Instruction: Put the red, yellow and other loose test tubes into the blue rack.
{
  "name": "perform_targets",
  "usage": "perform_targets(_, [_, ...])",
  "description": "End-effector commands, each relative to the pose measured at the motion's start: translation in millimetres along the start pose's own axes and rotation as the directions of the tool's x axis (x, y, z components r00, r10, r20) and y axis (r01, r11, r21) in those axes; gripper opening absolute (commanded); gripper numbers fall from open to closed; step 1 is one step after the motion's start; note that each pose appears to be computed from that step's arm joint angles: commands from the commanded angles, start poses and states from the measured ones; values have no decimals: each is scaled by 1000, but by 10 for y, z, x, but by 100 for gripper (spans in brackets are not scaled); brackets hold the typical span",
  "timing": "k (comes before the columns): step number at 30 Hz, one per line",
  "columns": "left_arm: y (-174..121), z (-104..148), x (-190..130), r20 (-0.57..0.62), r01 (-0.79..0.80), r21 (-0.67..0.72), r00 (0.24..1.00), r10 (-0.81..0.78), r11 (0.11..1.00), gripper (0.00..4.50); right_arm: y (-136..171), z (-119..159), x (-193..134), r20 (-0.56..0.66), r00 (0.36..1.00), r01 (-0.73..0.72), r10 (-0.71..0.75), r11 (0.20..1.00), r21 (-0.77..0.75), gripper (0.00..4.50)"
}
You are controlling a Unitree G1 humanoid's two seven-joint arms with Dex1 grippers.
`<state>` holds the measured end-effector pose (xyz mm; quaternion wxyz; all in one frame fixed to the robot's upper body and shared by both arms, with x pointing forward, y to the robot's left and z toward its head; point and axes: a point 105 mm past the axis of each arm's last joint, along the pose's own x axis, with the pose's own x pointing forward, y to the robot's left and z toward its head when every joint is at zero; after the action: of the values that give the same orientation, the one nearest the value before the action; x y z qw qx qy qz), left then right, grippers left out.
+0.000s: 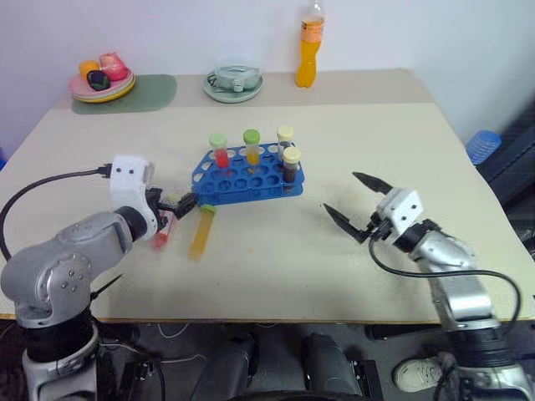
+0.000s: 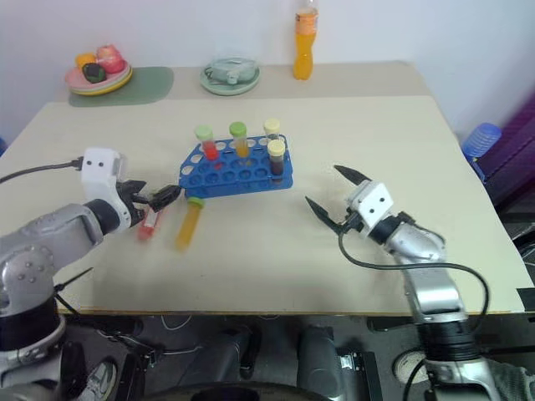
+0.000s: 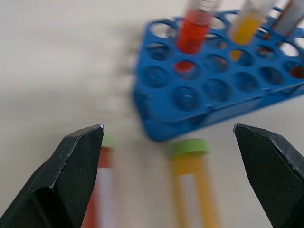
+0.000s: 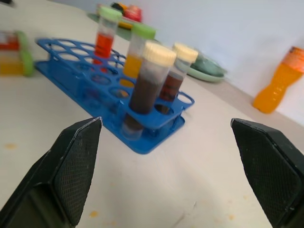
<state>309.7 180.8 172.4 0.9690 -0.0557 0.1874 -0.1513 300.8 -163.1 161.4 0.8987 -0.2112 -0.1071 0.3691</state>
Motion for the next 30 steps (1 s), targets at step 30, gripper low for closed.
perform_targets(30, [-58, -251, 416, -450, -195, 5, 875, 177, 981, 450, 240, 543, -238, -33, 939, -338, 341, 938, 73, 447])
